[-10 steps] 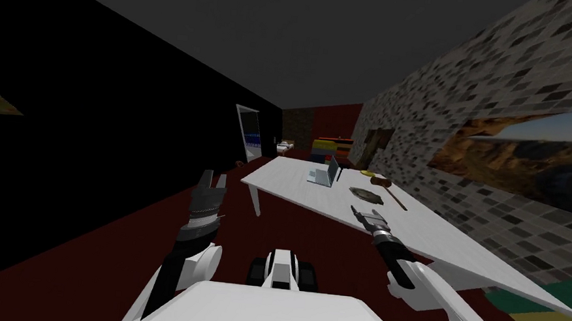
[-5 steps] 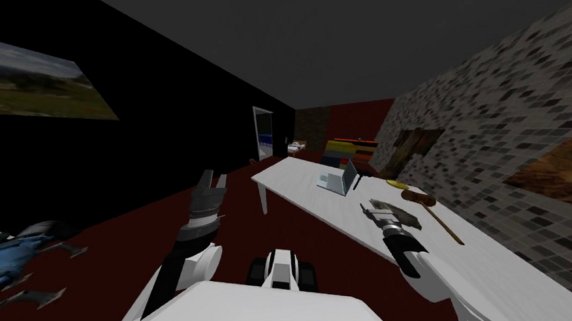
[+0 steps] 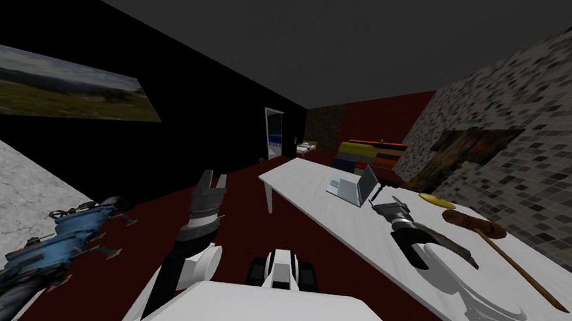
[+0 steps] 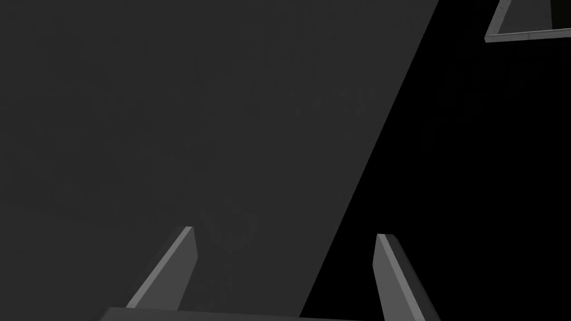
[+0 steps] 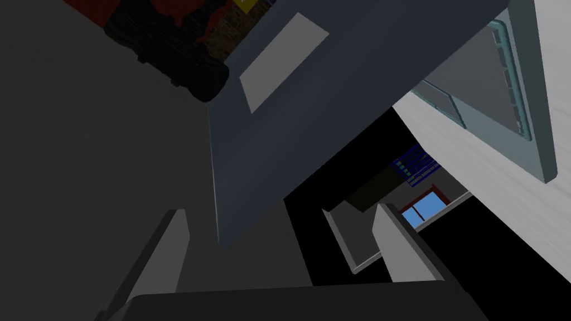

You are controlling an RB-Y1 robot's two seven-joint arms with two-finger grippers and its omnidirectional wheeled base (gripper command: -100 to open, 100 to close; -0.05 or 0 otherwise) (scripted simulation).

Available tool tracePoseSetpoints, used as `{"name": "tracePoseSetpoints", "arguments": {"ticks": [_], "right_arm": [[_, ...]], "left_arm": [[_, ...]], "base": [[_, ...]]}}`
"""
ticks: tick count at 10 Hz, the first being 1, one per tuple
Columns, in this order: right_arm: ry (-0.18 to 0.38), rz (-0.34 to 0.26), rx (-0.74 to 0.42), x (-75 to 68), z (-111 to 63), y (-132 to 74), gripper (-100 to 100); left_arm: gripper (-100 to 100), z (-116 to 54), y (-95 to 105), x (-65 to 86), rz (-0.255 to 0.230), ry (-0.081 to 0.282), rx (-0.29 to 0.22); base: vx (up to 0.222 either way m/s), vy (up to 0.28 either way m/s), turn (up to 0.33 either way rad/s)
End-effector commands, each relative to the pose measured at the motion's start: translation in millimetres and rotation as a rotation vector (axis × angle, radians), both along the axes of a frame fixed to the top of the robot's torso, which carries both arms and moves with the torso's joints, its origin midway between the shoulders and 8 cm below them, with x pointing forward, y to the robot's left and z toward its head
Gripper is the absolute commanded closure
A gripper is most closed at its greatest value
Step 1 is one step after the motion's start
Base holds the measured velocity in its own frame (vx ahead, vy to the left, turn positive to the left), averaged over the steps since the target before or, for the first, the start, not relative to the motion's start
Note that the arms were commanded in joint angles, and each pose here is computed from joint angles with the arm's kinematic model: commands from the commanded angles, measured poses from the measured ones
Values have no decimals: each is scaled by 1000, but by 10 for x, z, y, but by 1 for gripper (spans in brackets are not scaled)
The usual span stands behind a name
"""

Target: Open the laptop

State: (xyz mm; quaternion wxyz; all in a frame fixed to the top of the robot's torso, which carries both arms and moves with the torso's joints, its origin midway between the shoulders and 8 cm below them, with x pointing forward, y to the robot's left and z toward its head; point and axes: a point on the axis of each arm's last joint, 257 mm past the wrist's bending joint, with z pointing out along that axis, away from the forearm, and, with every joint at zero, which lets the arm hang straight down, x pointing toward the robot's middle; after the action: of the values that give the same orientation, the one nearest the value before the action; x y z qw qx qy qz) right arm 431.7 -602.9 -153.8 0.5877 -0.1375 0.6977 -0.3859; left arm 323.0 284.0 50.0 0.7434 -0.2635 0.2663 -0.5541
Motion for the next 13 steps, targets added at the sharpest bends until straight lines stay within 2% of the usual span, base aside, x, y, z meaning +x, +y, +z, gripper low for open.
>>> {"name": "tracePoseSetpoints", "arguments": {"ticks": [1, 3, 4, 5, 6, 7, 12, 13], "right_arm": [[18, -14, -118, 29, 216, -133, -100], [30, -27, -202, 45, 377, -242, -100], [25, -24, -171, 28, 313, -207, -100], [26, -24, -178, 31, 322, -213, -100], [26, -24, -177, 31, 321, -212, 100], [75, -16, -239, -48, 301, -282, 100], [198, 11, -390, -236, 258, -440, 100], [249, 25, -449, -307, 241, -496, 100]], "left_arm": [[0, 0, 0, 0, 0, 0, 0], [0, 0, 0, 0, 0, 0, 0], [0, 0, 0, 0, 0, 0, 0], [0, 0, 0, 0, 0, 0, 0], [0, 0, 0, 0, 0, 0, 0], [0, 0, 0, 0, 0, 0, 0], [0, 0, 0, -1, 0, 0, 0], [0, 0, 0, -1, 0, 0, 0]], "base": [[28, -47, 196], [23, -36, 179], [12, -20, 46], [0, 0, 0], [0, 0, 0], [93, 80, -16], [131, 122, -46], [132, 126, -42]]}}
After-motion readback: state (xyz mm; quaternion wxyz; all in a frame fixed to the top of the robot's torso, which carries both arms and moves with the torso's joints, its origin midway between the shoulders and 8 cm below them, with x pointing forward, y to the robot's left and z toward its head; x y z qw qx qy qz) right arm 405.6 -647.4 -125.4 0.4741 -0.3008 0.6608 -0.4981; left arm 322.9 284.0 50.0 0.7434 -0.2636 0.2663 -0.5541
